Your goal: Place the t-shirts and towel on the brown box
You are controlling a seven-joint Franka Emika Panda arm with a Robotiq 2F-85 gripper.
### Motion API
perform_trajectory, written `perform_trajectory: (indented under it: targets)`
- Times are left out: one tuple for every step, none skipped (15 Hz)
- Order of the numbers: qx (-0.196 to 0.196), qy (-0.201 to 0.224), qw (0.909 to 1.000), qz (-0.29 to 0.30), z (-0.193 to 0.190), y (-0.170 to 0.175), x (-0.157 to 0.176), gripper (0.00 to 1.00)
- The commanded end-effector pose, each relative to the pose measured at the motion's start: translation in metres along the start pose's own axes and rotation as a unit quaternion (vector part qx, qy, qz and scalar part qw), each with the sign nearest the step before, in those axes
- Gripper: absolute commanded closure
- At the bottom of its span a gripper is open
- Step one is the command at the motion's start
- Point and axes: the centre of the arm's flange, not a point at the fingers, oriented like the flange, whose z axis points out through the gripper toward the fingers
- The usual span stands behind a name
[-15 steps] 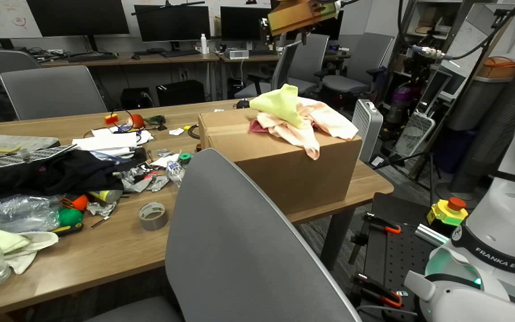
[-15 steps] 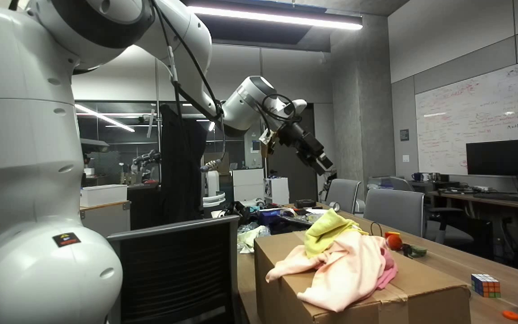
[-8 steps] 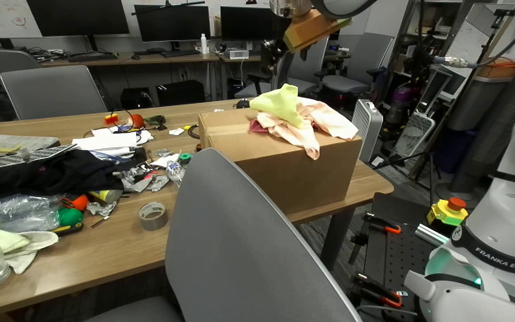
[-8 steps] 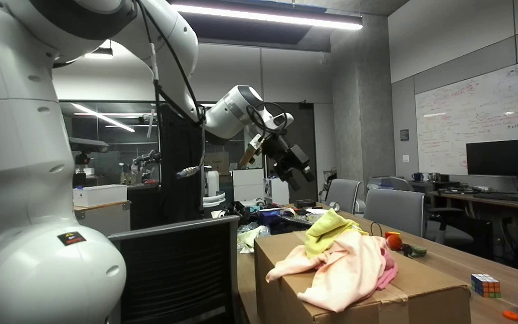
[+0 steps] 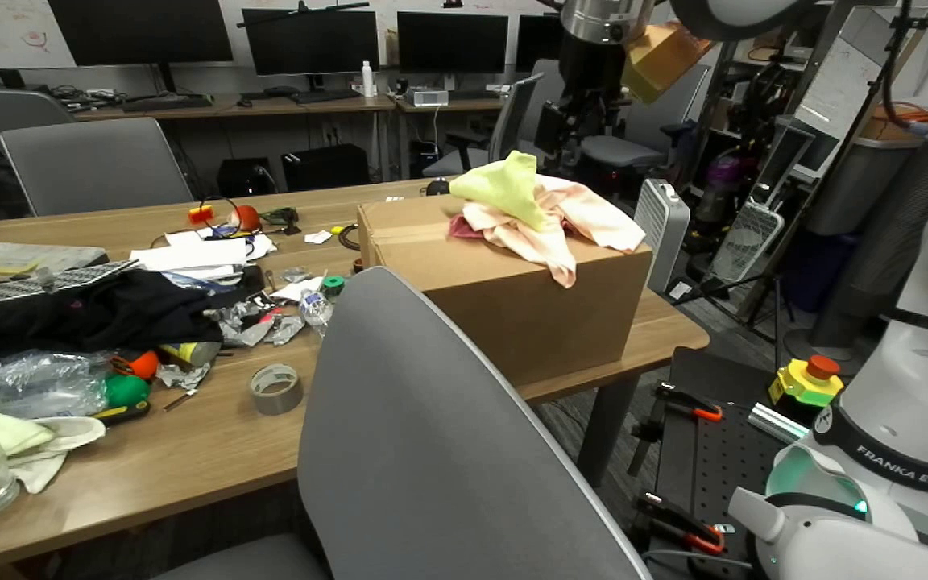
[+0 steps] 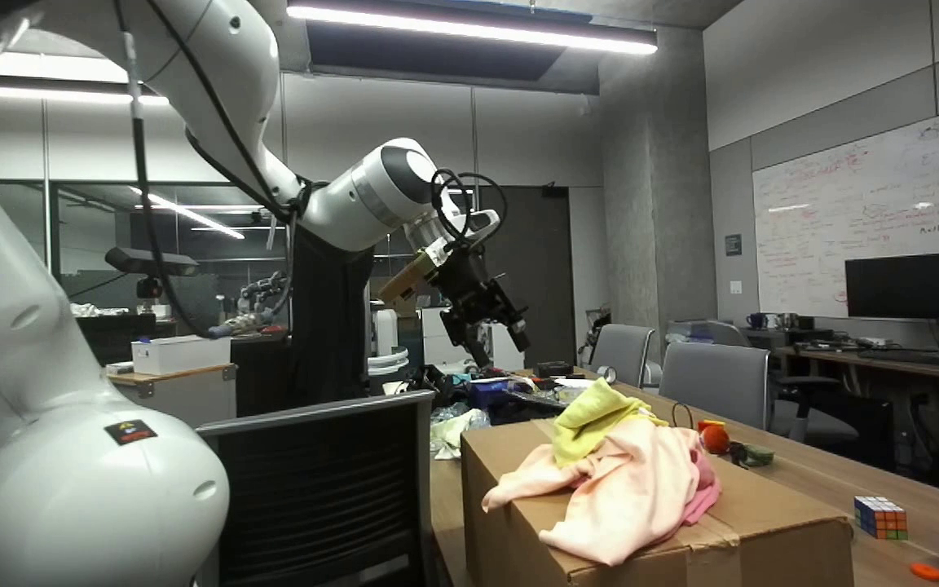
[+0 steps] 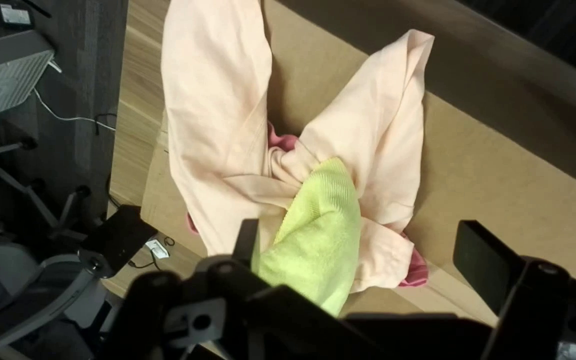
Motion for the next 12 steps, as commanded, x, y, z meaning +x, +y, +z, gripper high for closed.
perform_trajectory:
  targets:
    - [0.027,0.077,0.9965,0.017,-0.022,0.028,-0.044,0.0]
    - [0.036,0.096,0.9944,0.025,-0.027,0.033,-0.049,0.0]
    - [0.052,0.11,0.9921,0.03,-0.032,0.038,-0.054,0.0]
    - [0.064,0.123,0.9895,0.042,-0.036,0.043,-0.059,0.0]
    - [0.068,0.135,0.9874,0.047,-0.038,0.046,-0.063,0.0]
    - [0.075,0.139,0.9864,0.047,-0.041,0.049,-0.065,0.0]
    - [0.075,0.143,0.9864,0.033,-0.038,0.049,-0.068,0.0]
    - [0.057,0.12,0.9902,0.043,-0.038,0.039,-0.052,0.0]
    - [0.059,0.125,0.9896,0.04,-0.038,0.041,-0.057,0.0]
    - [0.059,0.128,0.9893,0.038,-0.038,0.042,-0.06,0.0]
    - [0.06,0.13,0.9891,0.037,-0.038,0.042,-0.062,0.0]
    - [0.06,0.13,0.989,0.036,-0.037,0.041,-0.062,0.0]
